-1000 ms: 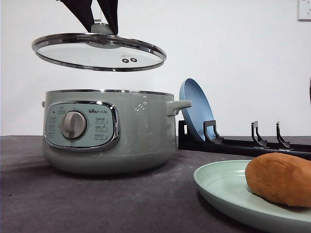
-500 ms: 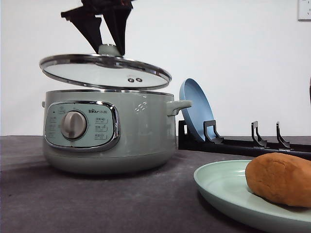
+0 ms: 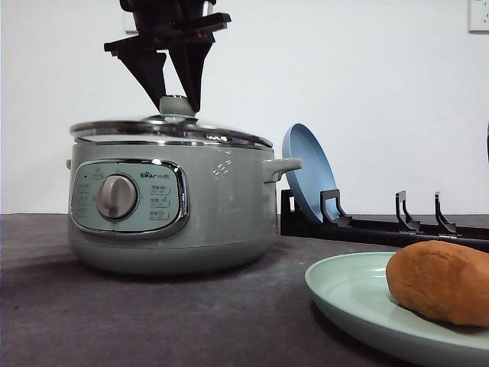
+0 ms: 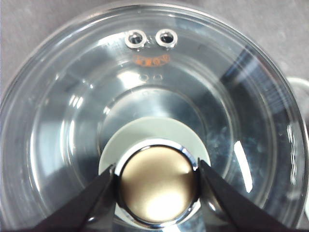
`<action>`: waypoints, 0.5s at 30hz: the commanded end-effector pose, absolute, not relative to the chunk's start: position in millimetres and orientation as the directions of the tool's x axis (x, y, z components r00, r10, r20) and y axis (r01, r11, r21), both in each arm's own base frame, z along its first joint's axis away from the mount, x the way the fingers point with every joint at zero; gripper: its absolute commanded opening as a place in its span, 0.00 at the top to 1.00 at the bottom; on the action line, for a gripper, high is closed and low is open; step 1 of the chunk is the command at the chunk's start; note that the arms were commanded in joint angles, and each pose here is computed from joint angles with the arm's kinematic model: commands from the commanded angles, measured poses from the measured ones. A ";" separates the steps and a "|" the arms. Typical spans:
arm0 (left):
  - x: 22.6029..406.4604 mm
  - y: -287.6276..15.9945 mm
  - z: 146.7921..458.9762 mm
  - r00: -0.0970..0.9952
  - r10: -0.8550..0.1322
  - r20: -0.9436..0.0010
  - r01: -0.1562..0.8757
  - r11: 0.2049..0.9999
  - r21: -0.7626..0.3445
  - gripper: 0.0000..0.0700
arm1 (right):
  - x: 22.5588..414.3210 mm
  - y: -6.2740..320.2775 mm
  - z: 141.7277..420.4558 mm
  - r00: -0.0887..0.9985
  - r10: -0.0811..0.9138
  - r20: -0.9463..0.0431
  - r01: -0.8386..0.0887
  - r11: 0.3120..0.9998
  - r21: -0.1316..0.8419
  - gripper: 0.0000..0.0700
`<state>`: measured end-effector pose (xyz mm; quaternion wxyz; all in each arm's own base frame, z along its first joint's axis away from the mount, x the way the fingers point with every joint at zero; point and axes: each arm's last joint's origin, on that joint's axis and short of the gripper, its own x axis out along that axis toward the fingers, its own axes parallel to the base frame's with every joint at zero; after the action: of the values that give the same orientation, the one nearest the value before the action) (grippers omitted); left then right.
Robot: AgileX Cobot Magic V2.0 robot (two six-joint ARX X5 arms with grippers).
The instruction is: Transfer potato from steamer to green plate
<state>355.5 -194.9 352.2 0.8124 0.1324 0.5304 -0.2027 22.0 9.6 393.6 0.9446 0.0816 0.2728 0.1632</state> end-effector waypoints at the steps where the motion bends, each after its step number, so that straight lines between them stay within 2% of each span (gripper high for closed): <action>1: 362.1 -203.3 348.8 0.371 -0.205 -0.906 0.489 0.872 0.003 1.00 | 21.3 9.4 398.4 0.806 0.360 -0.469 -0.277 0.931 0.239 0.08; 15: 363.5 -203.7 349.4 0.384 -0.212 -0.899 0.523 0.852 0.022 1.00 | 21.3 9.4 398.3 0.806 0.361 -0.469 -0.277 0.931 0.239 0.08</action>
<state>357.3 -195.9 351.1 0.8129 0.1411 0.5246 -0.2099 22.1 9.7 393.6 0.9446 0.0812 0.2729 0.1633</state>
